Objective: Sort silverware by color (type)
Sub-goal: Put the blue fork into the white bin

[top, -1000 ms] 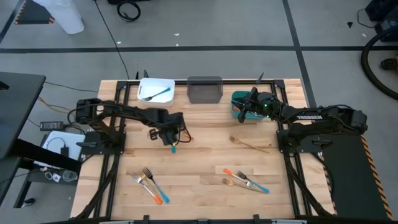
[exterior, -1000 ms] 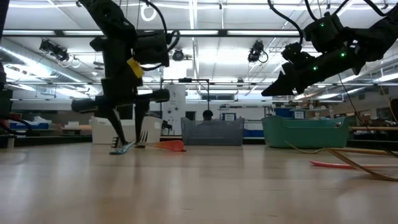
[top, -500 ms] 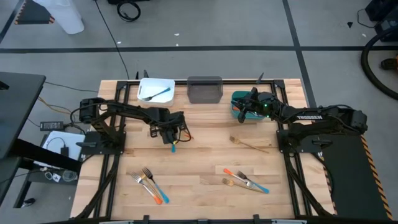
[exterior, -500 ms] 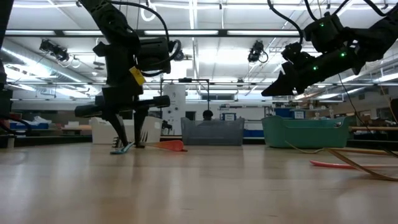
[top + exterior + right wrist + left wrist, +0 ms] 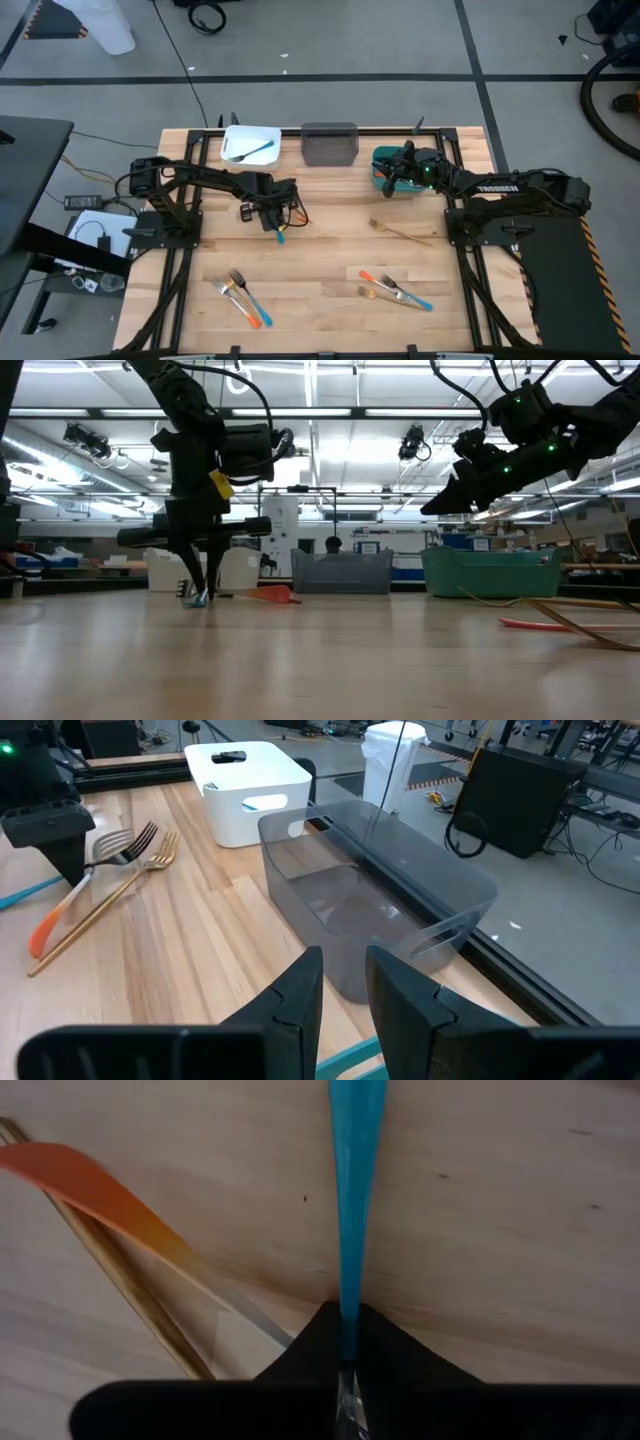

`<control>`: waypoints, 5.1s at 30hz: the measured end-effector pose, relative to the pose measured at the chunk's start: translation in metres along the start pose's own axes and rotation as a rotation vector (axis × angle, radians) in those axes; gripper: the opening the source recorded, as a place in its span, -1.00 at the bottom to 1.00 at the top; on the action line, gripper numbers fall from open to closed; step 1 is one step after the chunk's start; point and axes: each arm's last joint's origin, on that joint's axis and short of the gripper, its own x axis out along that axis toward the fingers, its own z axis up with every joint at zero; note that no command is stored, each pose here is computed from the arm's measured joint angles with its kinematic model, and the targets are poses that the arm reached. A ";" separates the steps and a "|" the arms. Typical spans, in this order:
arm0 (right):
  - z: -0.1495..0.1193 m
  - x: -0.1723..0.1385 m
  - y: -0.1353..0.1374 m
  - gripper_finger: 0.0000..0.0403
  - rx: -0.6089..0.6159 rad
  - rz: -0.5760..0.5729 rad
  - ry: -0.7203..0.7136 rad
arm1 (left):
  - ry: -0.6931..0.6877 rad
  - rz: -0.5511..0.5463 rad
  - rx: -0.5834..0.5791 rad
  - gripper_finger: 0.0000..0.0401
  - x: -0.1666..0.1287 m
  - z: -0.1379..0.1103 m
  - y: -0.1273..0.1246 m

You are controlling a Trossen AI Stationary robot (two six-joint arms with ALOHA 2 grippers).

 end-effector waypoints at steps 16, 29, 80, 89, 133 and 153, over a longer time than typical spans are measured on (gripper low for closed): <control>0.000 0.000 0.000 -0.55 0.000 0.000 0.003 | 0.003 0.052 -0.026 -0.87 -0.015 0.015 0.017; -0.001 0.000 0.000 -0.55 0.000 0.001 0.007 | 0.178 0.035 -0.028 -0.86 -0.031 0.007 0.026; -0.002 0.000 0.001 -0.55 -0.002 0.019 0.022 | 0.506 0.090 -0.623 -0.85 -0.122 -0.144 0.011; -0.002 0.000 0.001 -0.55 0.004 0.019 0.022 | 0.351 0.170 -1.074 -0.85 -0.121 -0.181 -0.004; -0.002 0.000 0.006 -0.55 -0.011 0.043 0.017 | 0.088 0.398 -1.720 -0.85 -0.060 -0.207 -0.042; -0.001 0.000 0.006 -0.55 -0.007 0.043 0.011 | 0.088 0.432 -1.748 -0.85 -0.036 -0.200 -0.057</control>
